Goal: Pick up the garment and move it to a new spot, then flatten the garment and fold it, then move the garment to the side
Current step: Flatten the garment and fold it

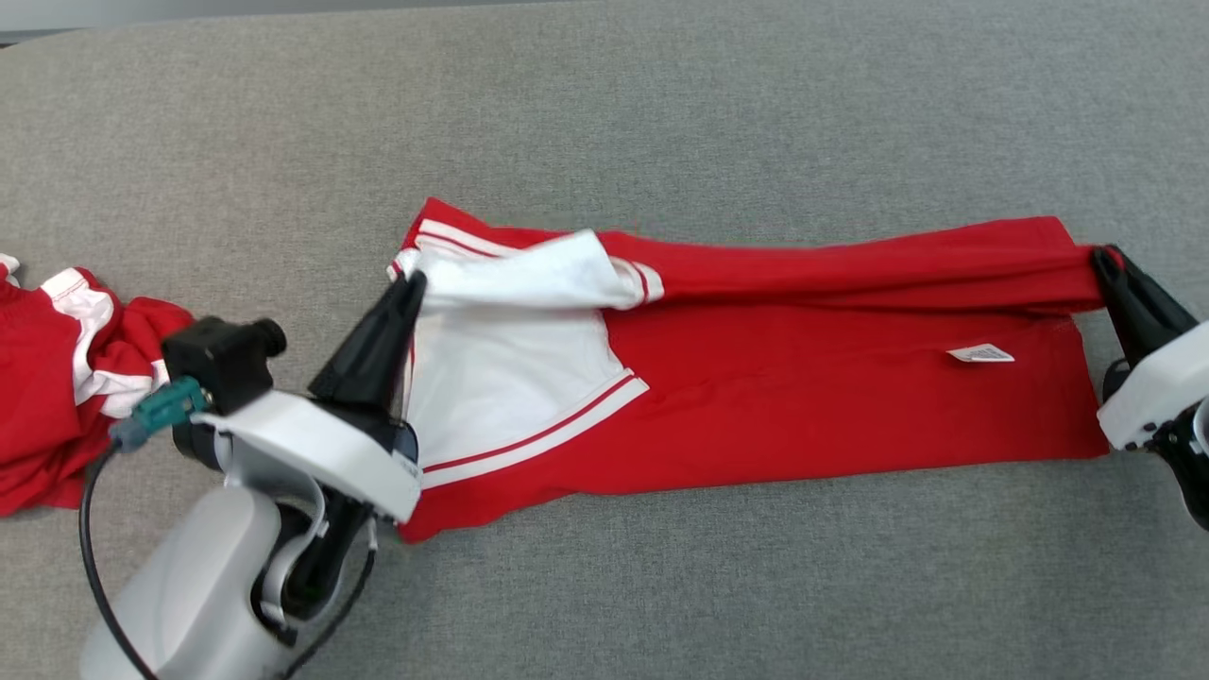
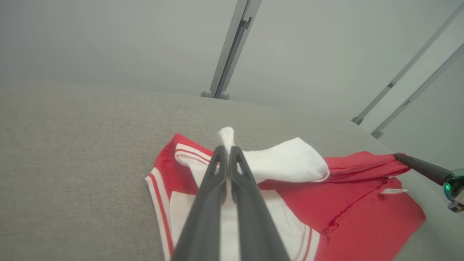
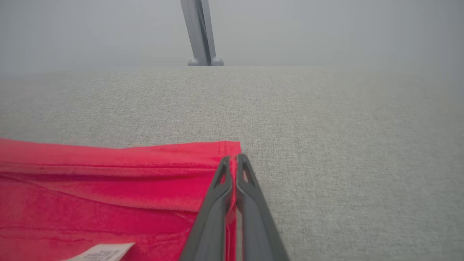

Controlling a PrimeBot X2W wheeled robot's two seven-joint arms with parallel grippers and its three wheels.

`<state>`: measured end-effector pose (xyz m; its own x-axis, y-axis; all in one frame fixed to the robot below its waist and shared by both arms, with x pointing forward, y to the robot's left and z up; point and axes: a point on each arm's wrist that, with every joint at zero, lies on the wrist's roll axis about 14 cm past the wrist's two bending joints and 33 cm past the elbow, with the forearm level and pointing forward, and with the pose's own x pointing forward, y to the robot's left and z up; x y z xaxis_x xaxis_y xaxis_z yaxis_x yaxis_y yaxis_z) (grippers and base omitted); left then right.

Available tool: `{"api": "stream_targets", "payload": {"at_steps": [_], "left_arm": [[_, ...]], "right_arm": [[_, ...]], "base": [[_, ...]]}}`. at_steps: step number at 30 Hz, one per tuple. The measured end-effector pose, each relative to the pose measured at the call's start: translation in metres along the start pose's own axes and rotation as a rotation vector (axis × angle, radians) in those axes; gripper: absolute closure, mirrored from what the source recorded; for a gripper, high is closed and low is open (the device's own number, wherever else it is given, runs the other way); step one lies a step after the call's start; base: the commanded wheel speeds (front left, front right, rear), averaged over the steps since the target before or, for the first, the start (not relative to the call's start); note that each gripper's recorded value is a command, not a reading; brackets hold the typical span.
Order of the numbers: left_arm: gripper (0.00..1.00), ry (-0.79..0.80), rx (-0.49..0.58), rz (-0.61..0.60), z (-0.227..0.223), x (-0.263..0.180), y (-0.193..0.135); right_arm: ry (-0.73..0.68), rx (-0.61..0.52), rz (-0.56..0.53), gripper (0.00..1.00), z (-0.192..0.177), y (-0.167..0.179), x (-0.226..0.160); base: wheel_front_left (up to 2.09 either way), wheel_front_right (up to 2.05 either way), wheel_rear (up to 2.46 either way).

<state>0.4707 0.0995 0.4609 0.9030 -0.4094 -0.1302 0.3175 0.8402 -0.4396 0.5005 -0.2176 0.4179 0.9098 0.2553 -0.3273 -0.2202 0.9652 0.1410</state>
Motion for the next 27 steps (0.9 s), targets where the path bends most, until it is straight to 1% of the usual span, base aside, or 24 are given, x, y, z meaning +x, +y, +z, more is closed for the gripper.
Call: {"api": "stream_targets", "payload": {"at_steps": [7,12,14,15,16,17,18,19,20,24,27], "left_arm": [[1.0,-0.001,-0.049,0.02,-0.007,-0.026,-0.008],[1.0,0.066,-0.105,0.039,-0.028,-0.043,-0.015],[1.0,0.09,-0.112,0.047,-0.036,-0.047,-0.016],[1.0,0.101,-0.116,0.056,-0.04,-0.049,-0.015],[1.0,0.113,-0.113,0.063,-0.044,-0.05,-0.014],[0.77,0.117,-0.115,0.07,-0.045,-0.051,-0.014],[0.53,0.117,-0.12,0.073,-0.047,-0.051,-0.014],[0.07,0.12,-0.123,0.077,-0.049,-0.051,-0.015],[0.0,0.125,-0.117,0.083,-0.051,-0.052,-0.015],[0.0,0.103,-0.09,0.117,-0.049,-0.054,-0.009],[0.0,0.029,-0.064,0.156,-0.034,-0.053,-0.002]], "right_arm": [[0.029,0.022,-0.007,1.0,-0.02,-0.001,-0.011],[0.045,0.033,-0.009,1.0,-0.031,0.002,-0.02],[0.049,0.038,-0.011,1.0,-0.033,0.002,-0.022],[0.05,0.039,-0.012,0.83,-0.034,0.003,-0.022],[0.053,0.043,-0.012,0.63,-0.035,0.003,-0.023],[0.056,0.047,-0.012,0.36,-0.037,0.005,-0.023],[0.058,0.051,-0.011,0.0,-0.039,0.006,-0.023],[0.059,0.054,-0.013,0.0,-0.039,0.007,-0.024],[0.056,0.056,-0.016,0.0,-0.039,0.007,-0.024],[0.018,0.054,-0.025,0.0,-0.027,0.006,-0.025],[-0.049,0.022,-0.016,0.0,-0.004,0.009,-0.024]], "base": [[0.0,0.0,0.0],[0.0,0.0,0.0],[0.0,0.0,0.0],[0.0,0.0,0.0],[0.0,0.0,0.0],[0.0,0.0,0.0],[0.0,0.0,0.0],[0.0,0.0,0.0],[0.0,0.0,0.0],[0.0,0.0,0.0],[0.0,0.0,0.0]]}}
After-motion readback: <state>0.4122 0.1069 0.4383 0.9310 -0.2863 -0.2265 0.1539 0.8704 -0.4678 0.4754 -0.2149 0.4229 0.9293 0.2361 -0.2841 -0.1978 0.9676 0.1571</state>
